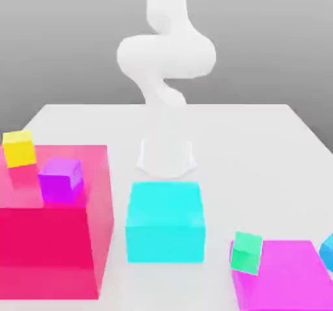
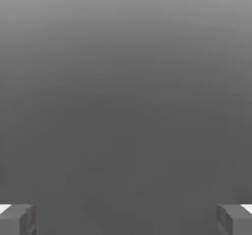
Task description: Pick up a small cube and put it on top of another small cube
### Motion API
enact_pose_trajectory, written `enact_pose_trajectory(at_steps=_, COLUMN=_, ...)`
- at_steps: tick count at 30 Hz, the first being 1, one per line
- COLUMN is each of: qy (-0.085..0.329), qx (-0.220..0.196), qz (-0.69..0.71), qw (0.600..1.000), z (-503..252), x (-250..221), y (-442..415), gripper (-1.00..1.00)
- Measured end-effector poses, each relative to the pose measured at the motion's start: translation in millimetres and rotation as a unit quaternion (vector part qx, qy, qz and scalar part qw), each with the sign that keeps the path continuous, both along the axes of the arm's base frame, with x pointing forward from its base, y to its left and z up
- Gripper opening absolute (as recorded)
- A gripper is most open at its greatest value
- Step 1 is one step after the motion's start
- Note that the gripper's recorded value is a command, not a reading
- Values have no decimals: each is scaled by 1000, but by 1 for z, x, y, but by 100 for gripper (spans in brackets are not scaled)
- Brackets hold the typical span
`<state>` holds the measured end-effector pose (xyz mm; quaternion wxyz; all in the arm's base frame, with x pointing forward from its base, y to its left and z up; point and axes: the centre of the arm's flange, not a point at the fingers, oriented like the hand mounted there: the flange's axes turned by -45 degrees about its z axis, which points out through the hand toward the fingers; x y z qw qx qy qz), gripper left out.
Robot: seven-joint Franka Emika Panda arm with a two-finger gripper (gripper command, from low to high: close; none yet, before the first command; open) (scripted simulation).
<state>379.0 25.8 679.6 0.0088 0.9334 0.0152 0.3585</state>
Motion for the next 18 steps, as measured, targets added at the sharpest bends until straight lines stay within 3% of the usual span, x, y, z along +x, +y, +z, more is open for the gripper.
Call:
enact_pose_trajectory(at_steps=9, qy=115, qx=-62, qz=77, qw=989, z=-137, x=81, y=103, gripper=0)
enact_pose_trajectory(at_steps=18, qy=217, qx=-104, qz=179, qw=954, z=-293, x=89, y=214, gripper=0)
